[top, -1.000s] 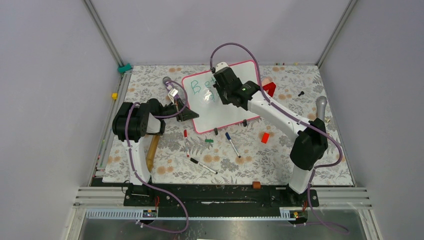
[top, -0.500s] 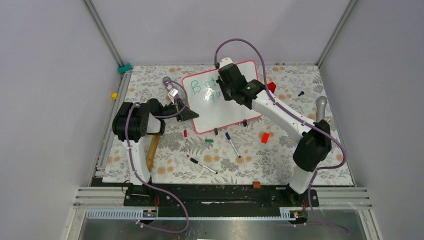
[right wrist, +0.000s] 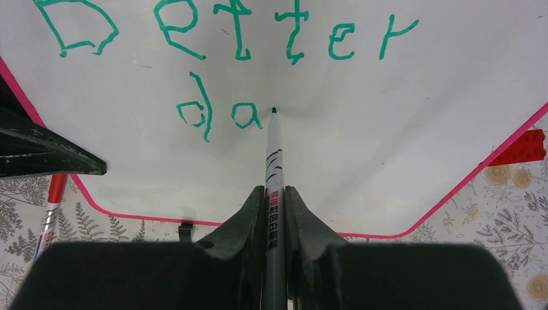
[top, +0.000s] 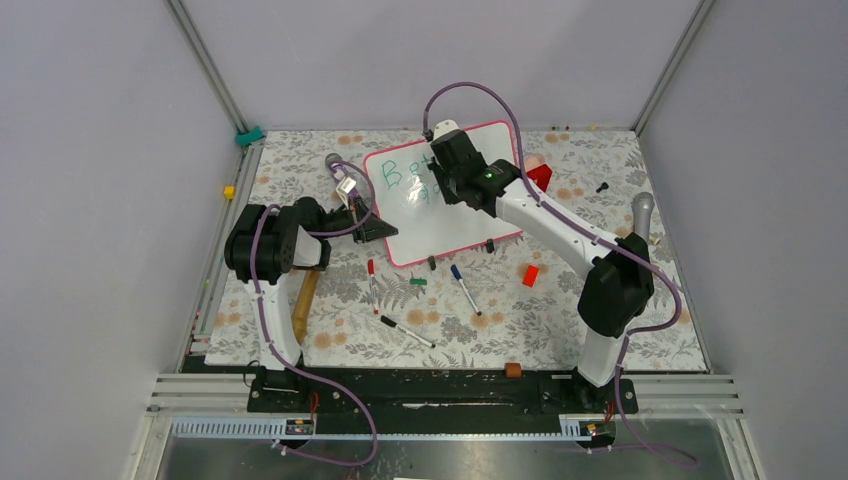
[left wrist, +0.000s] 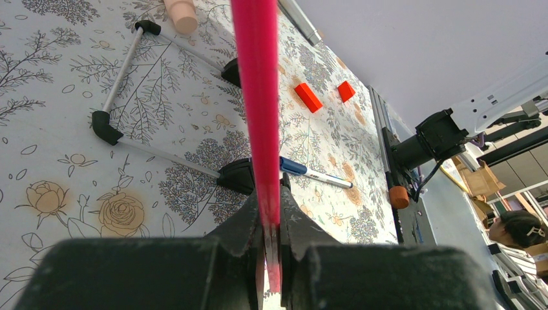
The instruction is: Write a sentence on the whiteboard
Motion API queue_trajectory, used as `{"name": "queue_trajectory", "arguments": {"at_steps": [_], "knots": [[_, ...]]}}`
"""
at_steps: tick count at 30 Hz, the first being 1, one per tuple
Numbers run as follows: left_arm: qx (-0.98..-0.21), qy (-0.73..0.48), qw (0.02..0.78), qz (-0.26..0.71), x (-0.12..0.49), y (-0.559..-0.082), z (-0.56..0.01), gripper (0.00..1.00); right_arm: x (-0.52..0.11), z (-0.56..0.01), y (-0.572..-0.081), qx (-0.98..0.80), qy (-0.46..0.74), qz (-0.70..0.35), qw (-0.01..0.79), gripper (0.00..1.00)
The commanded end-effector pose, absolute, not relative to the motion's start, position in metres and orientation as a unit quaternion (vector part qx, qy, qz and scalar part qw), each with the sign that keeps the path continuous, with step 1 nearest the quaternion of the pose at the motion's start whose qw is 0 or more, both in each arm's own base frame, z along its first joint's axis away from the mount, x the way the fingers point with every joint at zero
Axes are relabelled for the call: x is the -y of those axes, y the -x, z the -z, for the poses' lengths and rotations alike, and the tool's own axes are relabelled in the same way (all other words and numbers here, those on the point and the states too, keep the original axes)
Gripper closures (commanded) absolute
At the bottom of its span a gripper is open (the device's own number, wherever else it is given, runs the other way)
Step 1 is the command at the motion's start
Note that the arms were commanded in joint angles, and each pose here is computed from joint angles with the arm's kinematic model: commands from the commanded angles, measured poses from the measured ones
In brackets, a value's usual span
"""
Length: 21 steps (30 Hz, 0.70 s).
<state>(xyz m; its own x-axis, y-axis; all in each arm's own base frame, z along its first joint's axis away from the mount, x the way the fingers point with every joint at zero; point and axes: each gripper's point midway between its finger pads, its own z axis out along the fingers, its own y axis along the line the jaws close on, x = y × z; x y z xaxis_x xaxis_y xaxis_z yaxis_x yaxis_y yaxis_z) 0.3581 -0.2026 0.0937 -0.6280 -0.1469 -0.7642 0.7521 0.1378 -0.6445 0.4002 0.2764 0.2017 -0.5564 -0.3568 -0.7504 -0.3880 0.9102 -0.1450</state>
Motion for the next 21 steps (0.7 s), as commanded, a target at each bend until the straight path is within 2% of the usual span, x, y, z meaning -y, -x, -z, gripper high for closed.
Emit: {"name": "queue_trajectory", "arguments": {"at_steps": [1,21], "knots": [[-0.628,-0.314,0.348,0.621,0.209,-0.332,-0.083,1.00,-0.282,-0.220,-0.409,-0.874,0.204,-0.030,0.440,1.00],[-0.629,-0.313,0.348,0.622,0.209,-0.332,-0.083,1.00,-0.273,-0.205,-0.410,-0.883,0.198,0.000,0.425,1.00]]}}
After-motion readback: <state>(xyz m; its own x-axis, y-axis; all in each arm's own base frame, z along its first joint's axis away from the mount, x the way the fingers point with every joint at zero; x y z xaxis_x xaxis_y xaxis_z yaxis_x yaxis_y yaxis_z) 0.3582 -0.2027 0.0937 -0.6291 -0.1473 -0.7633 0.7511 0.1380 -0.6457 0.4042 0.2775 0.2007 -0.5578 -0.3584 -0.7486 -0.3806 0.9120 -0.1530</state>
